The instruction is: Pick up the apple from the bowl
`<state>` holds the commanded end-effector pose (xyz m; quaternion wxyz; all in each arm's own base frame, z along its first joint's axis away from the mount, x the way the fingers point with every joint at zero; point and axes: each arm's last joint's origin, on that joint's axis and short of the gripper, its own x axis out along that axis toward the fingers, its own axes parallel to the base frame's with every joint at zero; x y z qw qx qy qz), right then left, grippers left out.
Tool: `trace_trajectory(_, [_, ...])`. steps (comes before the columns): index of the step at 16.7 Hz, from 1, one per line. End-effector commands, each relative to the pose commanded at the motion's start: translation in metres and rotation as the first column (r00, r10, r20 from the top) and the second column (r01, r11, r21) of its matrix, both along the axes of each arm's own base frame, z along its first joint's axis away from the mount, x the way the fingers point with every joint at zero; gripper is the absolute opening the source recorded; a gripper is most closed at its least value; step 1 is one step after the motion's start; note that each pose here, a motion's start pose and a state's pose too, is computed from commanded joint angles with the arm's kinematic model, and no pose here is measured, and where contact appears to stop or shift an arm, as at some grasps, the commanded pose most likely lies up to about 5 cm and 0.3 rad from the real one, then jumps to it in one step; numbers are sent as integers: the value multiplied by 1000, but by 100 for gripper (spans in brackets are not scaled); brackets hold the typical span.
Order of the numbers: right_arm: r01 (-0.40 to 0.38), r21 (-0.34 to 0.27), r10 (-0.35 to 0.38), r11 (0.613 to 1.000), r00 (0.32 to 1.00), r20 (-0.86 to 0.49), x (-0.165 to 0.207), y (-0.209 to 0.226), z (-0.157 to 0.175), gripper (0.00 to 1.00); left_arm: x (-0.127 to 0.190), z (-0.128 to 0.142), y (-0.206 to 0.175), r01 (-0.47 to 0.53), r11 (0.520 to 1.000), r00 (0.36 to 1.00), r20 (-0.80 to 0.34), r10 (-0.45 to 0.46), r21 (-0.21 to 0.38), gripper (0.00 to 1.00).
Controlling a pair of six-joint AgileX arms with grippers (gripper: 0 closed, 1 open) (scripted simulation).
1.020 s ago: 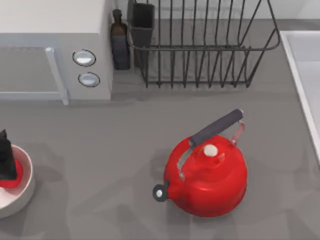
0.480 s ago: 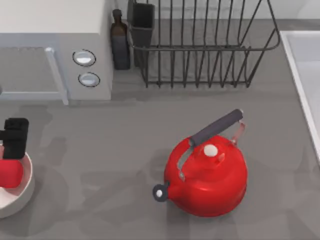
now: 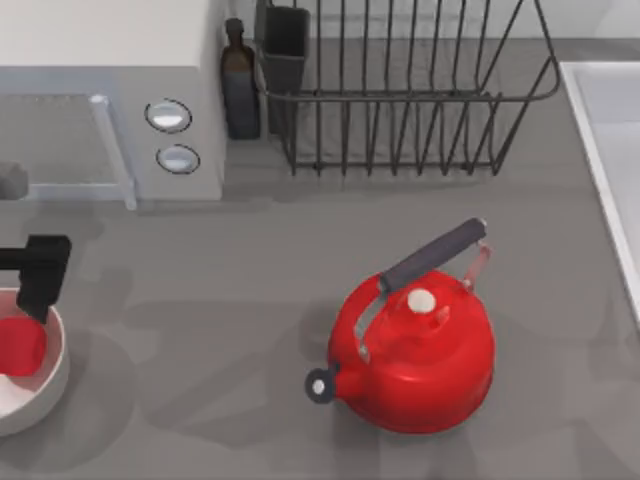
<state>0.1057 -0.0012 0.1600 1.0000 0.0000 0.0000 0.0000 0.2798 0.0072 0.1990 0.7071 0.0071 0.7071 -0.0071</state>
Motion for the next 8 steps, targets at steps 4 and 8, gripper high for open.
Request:
trace_trajectory(4, [0, 0, 0, 1000, 1000, 0, 0, 0, 0, 100, -1, 0, -1, 3, 1000, 1000, 2, -3, 0, 100])
trace_trajectory(8, [0, 0, 0, 1000, 1000, 0, 0, 0, 0, 100, 2, -20, -1, 3, 1000, 1000, -4, -3, 0, 100])
